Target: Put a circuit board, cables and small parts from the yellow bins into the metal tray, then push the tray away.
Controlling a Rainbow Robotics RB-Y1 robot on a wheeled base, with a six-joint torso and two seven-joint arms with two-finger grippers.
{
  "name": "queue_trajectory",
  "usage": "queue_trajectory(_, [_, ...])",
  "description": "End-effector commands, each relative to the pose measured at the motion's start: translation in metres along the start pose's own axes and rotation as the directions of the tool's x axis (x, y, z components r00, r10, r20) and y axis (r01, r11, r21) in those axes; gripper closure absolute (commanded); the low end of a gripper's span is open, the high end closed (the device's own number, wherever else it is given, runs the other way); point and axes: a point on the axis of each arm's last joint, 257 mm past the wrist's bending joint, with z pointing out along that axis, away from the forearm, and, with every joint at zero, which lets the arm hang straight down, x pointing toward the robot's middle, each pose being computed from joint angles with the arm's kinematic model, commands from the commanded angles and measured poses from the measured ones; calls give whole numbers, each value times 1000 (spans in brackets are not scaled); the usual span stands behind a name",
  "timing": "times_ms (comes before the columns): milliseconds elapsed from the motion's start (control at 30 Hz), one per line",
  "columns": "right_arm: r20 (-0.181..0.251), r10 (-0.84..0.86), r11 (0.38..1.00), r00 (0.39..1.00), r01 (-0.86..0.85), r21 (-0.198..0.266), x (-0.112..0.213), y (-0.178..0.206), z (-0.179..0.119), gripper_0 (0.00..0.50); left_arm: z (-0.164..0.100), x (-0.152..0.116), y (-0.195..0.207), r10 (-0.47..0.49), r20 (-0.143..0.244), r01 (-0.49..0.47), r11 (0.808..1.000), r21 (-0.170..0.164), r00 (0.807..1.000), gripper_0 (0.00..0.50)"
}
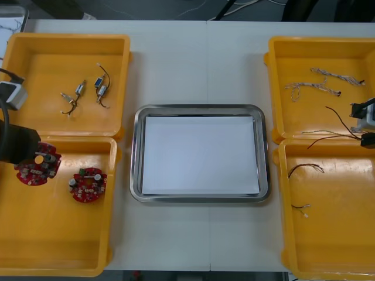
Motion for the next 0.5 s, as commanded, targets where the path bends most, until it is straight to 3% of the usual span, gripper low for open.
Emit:
queue_trajectory(33, [-5, -93, 996, 996, 93, -2, -25, 3, -6, 500, -13, -41, -45, -94, 63, 90, 994, 55, 994, 500])
queue_trajectory(233, [1, -99, 995, 995, 99, -22, -46, 16, -2, 500, -10, -66, -119, -131, 76, 117, 979, 168, 988, 500])
queue_trajectory(333, [4, -100, 995, 995, 100, -20, -50, 17, -3, 500, -7, -73, -158, -150, 75, 135, 974, 183, 986, 500])
queue_trajectory(433, [6, -101, 995, 995, 102, -21, -51, 17, -3, 500, -5, -83, -192, -140, 102, 123, 979, 162, 985, 500])
queue_trajectory(500, [6, -101, 995, 995, 101, -22, -50, 17, -3, 500, -1, -85, -211, -135, 100, 118, 980, 160, 986, 500])
